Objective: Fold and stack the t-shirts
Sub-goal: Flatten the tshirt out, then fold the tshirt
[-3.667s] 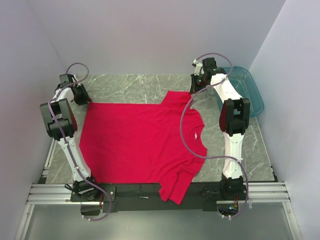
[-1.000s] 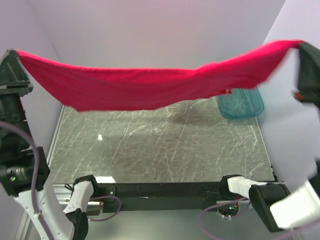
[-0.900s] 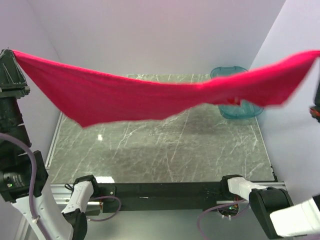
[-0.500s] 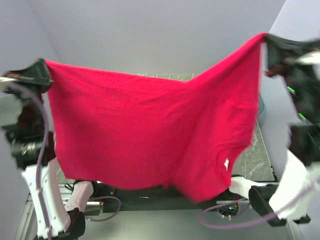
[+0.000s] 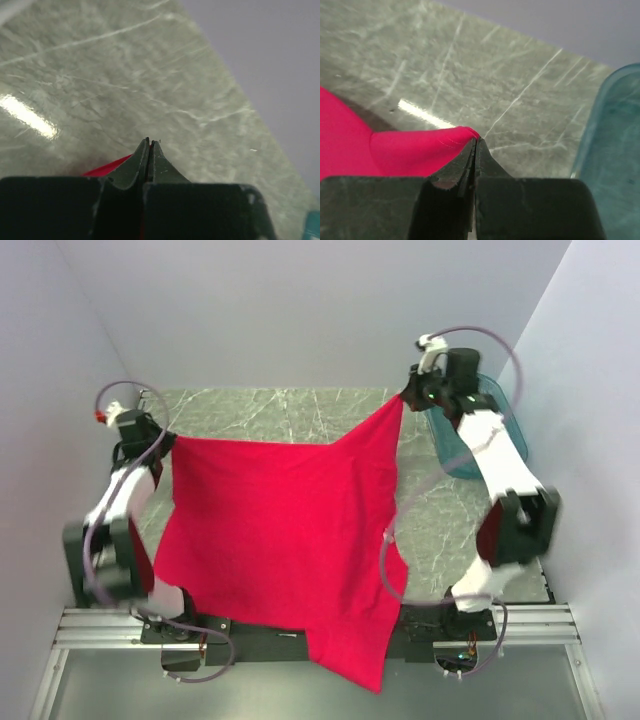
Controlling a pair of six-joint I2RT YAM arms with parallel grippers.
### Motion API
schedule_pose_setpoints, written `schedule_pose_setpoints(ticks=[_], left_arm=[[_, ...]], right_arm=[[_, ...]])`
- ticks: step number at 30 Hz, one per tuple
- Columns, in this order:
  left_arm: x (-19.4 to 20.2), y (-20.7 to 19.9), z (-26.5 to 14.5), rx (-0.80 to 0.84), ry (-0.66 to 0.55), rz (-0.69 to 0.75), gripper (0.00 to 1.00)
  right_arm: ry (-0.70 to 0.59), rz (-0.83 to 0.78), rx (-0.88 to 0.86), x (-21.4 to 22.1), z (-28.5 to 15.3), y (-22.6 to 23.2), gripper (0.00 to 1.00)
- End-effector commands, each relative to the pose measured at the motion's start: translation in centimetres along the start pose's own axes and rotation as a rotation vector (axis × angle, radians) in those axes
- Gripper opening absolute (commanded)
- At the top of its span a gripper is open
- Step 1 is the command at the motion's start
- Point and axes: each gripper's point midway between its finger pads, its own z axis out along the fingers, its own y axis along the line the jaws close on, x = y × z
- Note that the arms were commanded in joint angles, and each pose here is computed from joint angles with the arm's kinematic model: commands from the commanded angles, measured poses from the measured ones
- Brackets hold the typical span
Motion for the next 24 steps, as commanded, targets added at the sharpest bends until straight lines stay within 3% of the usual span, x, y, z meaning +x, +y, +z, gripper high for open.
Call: schedule_pose_setpoints(ticks=[1,6,12,17,24], left_arm=[[-0.4,-1.5,5.3,0.033,-0.025,0.015,0.0],[2.7,0.6,12.2,-0.077,0.099,0.033,0.0],[4.6,1.9,16.5,-0.144,0.176,0.061,0.0],[4.2,1.2,17.8,-0.121,0.176,0.075,0.0],[3.2,-0.1,17.7,-0.07,0.169,0.093,0.0]], right_arm=[[-0.031,-0.034,-0.021,-1.7,5.2,-1.7,0.0],[0.056,0.029,0.062,0.0,11.4,-4.5,0.0],[0.087,0.046,0.108,0.6,14.5,-6.4,0.0],[0.076,0.052,0.094,0.5,14.3,-6.1,0.0],[0.021,0.025,0.004,-0.3,9.6,-2.7,0.0]])
